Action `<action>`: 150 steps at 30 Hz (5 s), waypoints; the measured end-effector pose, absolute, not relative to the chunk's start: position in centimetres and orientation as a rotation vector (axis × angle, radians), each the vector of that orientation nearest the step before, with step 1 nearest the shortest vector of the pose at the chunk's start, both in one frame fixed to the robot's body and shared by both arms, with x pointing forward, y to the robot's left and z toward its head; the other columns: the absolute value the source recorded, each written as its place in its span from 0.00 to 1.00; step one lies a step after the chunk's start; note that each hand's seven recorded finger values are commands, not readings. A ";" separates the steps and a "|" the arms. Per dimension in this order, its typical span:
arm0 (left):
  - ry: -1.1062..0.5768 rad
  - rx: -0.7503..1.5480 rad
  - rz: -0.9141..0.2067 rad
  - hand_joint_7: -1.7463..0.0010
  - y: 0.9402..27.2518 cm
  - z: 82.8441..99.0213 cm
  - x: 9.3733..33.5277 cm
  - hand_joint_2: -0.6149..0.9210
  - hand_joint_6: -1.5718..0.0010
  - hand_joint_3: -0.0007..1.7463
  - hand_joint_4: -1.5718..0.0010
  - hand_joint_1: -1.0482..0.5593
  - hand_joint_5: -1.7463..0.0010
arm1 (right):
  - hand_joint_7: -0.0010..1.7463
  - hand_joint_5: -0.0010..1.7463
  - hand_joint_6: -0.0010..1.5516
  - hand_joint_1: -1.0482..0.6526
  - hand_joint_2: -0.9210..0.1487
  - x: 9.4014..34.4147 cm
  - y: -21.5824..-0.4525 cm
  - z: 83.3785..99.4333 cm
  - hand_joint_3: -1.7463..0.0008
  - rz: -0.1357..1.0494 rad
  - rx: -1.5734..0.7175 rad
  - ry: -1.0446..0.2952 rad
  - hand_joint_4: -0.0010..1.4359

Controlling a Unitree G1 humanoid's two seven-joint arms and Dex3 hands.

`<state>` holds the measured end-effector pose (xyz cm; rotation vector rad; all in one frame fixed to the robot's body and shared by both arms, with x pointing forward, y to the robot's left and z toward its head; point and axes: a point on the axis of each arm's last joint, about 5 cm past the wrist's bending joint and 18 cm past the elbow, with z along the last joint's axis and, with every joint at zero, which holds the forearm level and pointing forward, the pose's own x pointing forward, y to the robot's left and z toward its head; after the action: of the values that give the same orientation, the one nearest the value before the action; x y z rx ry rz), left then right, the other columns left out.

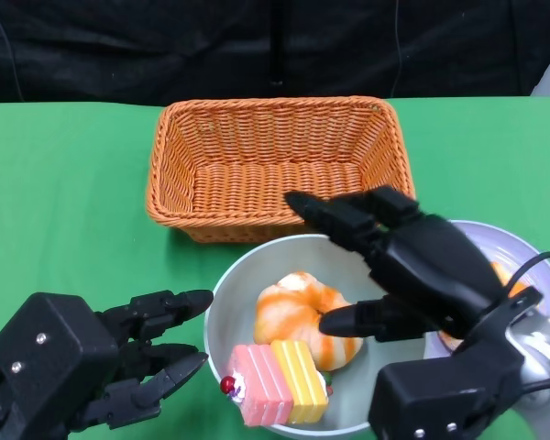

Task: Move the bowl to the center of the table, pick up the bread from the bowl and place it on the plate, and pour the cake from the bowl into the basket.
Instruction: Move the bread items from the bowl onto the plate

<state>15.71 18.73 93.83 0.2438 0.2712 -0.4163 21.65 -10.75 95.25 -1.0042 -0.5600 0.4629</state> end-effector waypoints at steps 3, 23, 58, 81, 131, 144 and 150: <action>0.271 0.242 -0.417 1.00 18.7 93.8 15.7 1.00 0.74 0.29 0.78 0.31 0.76 | 0.04 0.39 0.15 0.32 0.02 21.4 -11.0 95.1 0.99 0.470 -1.009 -0.546 0.00; 0.265 0.237 -0.421 1.00 18.7 94.0 15.6 1.00 0.75 0.29 0.79 0.31 0.74 | 0.04 0.40 0.23 0.34 0.06 21.2 -11.9 95.0 1.00 0.581 -1.099 -0.492 0.07; 0.254 0.237 -0.425 1.00 18.6 94.2 15.4 1.00 0.74 0.28 0.81 0.30 0.71 | 0.57 0.95 0.63 0.52 0.29 23.2 -9.2 88.5 0.58 0.542 -1.104 -0.485 0.67; 0.263 0.236 -0.423 1.00 18.6 94.2 15.4 1.00 0.74 0.28 0.82 0.30 0.70 | 0.99 1.00 0.52 0.54 0.70 22.8 -8.4 90.5 0.09 0.296 -0.785 -0.873 0.73; 0.170 0.262 -0.392 1.00 19.4 94.7 15.6 1.00 0.75 0.28 0.82 0.30 0.68 | 0.91 1.00 0.54 0.57 0.81 20.6 -18.1 94.1 0.00 -0.077 -0.774 -0.635 0.72; 0.171 0.269 -0.388 1.00 19.7 94.8 15.3 1.00 0.75 0.28 0.83 0.30 0.66 | 0.95 1.00 0.51 0.60 0.75 20.5 -19.5 93.9 0.05 -0.091 -0.858 -0.471 0.70; 0.166 0.269 -0.392 1.00 19.5 95.0 15.0 1.00 0.75 0.28 0.84 0.29 0.66 | 0.95 1.00 0.50 0.61 0.68 20.6 -19.8 92.4 0.13 -0.033 -0.917 -0.378 0.68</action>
<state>15.00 19.55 95.00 0.2694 0.1665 -0.3921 20.60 -19.84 92.38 -0.9173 -0.3780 -0.0330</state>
